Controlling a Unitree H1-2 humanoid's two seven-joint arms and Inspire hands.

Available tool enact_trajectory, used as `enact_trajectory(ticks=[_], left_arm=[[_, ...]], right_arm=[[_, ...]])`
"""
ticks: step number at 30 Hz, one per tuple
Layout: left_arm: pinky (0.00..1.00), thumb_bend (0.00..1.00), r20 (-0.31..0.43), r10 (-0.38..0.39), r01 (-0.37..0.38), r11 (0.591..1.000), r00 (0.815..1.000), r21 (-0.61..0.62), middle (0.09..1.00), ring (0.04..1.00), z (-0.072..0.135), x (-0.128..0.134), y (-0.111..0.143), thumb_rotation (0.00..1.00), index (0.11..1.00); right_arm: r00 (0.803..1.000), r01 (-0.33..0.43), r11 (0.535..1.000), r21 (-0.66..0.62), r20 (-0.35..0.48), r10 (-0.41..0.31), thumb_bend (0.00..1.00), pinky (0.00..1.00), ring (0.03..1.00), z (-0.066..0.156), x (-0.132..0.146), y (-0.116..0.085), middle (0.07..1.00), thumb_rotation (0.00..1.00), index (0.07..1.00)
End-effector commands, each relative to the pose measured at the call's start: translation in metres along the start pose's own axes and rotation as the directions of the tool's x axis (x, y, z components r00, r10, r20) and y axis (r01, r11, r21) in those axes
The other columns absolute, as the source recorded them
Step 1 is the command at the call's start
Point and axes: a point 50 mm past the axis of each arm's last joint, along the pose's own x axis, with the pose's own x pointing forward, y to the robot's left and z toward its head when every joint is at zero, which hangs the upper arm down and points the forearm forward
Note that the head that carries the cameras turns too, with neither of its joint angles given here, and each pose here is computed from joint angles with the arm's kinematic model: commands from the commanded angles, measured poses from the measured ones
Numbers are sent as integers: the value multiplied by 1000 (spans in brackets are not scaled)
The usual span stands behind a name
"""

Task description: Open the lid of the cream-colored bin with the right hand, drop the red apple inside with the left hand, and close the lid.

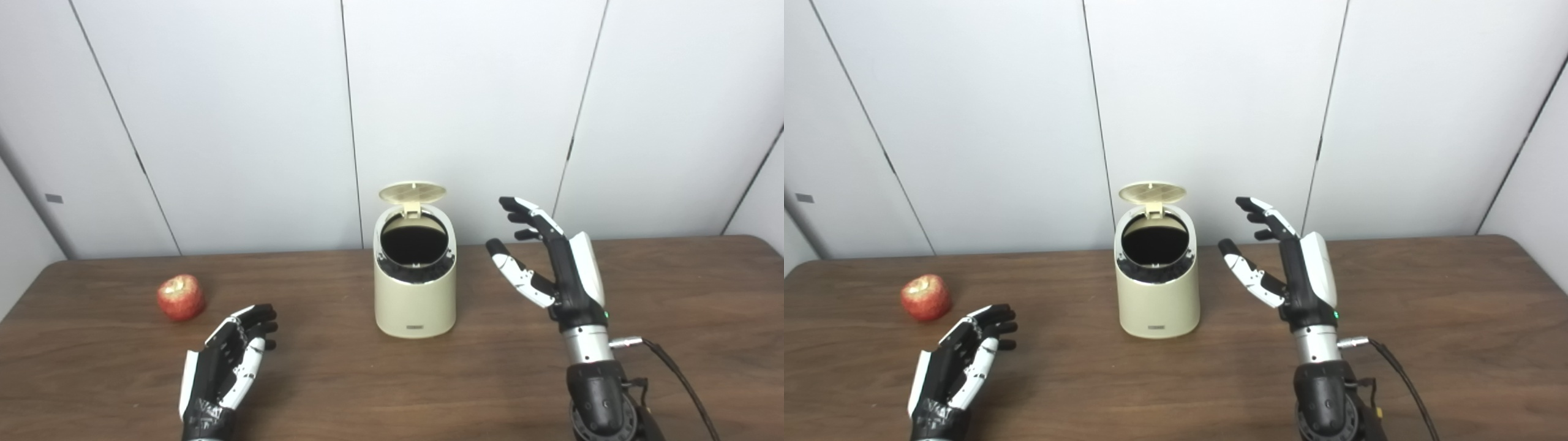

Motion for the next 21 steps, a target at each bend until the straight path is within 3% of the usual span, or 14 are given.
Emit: enact_trajectory(ticks=[1,5,11,15,18,20,21], left_arm=[[623,213,9,-2,2,1000,1000,1,731,710,-3,0,0,419,720],[624,222,11,-2,2,1000,1000,1,729,709,-5,0,1,424,718],[622,214,6,1,-1,1000,1000,-6,730,709,-5,0,2,380,720],[619,215,12,7,-7,1000,1000,2,726,706,-4,-1,2,373,715],[618,214,17,5,-5,1000,1000,5,727,705,-4,0,4,390,716],[615,209,34,-8,5,998,999,65,725,702,-3,-1,5,378,716],[619,221,69,-18,6,987,997,161,728,707,0,-1,7,359,720]], right_arm=[[997,46,997,58,62,-50,269,677,769,6,-1,-9,789,701,774],[999,51,994,96,12,-52,306,700,777,-13,-21,-10,791,711,772],[995,78,990,114,-77,-70,252,666,758,-23,-50,-6,776,525,758],[993,60,992,113,-109,-48,241,723,790,-21,-67,-7,794,521,782],[991,58,993,106,-122,-45,238,712,789,-21,-78,-10,791,548,779],[991,59,992,114,-128,-44,228,709,786,-22,-84,-11,789,536,780],[991,59,991,116,-129,-44,225,709,785,-24,-87,-12,788,530,781]])
